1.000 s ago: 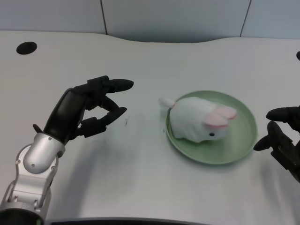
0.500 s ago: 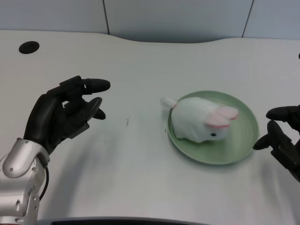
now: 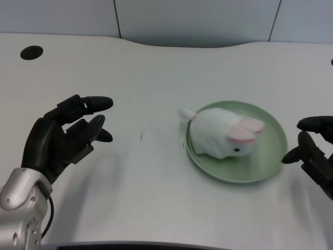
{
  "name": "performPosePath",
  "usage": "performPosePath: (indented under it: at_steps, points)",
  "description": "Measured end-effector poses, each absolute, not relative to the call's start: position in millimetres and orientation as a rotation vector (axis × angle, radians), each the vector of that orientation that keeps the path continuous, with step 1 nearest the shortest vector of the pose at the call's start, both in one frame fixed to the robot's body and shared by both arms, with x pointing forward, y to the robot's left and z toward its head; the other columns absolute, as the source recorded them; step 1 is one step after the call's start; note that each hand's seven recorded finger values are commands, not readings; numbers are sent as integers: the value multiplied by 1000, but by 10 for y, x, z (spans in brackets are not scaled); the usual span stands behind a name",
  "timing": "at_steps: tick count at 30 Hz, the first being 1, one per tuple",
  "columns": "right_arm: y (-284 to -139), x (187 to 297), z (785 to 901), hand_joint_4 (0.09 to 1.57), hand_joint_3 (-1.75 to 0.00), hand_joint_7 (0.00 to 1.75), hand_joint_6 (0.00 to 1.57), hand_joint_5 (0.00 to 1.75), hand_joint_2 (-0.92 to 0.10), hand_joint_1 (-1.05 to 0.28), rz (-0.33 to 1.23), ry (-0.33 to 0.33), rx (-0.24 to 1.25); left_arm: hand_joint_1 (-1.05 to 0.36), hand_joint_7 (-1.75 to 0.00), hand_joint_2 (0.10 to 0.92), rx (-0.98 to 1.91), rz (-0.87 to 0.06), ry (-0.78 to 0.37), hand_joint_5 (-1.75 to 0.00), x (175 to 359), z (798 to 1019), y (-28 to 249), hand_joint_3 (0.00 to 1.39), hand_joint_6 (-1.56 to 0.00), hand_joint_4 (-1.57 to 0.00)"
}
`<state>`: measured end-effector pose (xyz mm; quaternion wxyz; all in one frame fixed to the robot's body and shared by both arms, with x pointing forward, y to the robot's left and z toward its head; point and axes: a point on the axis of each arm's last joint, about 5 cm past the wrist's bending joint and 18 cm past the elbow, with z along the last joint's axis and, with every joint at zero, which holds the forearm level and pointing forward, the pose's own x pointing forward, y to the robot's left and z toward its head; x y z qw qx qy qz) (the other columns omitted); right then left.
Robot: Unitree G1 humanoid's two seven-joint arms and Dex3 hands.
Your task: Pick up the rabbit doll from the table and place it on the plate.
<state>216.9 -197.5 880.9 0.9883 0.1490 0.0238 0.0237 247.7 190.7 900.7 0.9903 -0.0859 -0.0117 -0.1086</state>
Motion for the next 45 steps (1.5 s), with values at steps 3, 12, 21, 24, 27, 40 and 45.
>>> performPosePath:
  at_steps: [3,12,21,24,27,40,45]
  points:
    - [-1975,2169,8809,395,-652,1716,81,1746,-921,-265,47,48,299,-411,-790,921,-173,-218,-24,-1558,2477,9008,1907,409,-562,-470]
    - [-1930,2161,8812,354,-665,1709,56,1746,-921,-263,51,47,310,-411,-828,921,-173,-202,15,-1573,2409,8973,1960,405,-596,-488]
    - [-1908,2159,8830,347,-668,1712,51,1746,-921,-262,55,41,313,-411,-843,921,-175,-190,36,-1580,2382,8951,1989,405,-589,-486]
    - [-1906,2160,8831,372,-651,1715,70,1746,-921,-271,53,42,310,-417,-853,921,-176,-189,37,-1572,2377,8948,1992,404,-603,-476]
    - [-1903,2158,8829,392,-646,1713,85,1746,-921,-270,39,47,296,-418,-863,921,-186,-174,69,-1555,2311,8887,2022,405,-623,-463]
    - [-1908,2148,8823,397,-669,1715,93,1746,-921,-262,50,46,293,-421,-899,921,-198,-191,161,-1574,2205,8744,2032,403,-675,-506]
    - [-1915,2142,8819,391,-679,1712,90,1746,-921,-253,48,46,303,-429,-886,921,-182,-200,184,-1567,2187,8707,2060,410,-684,-516]
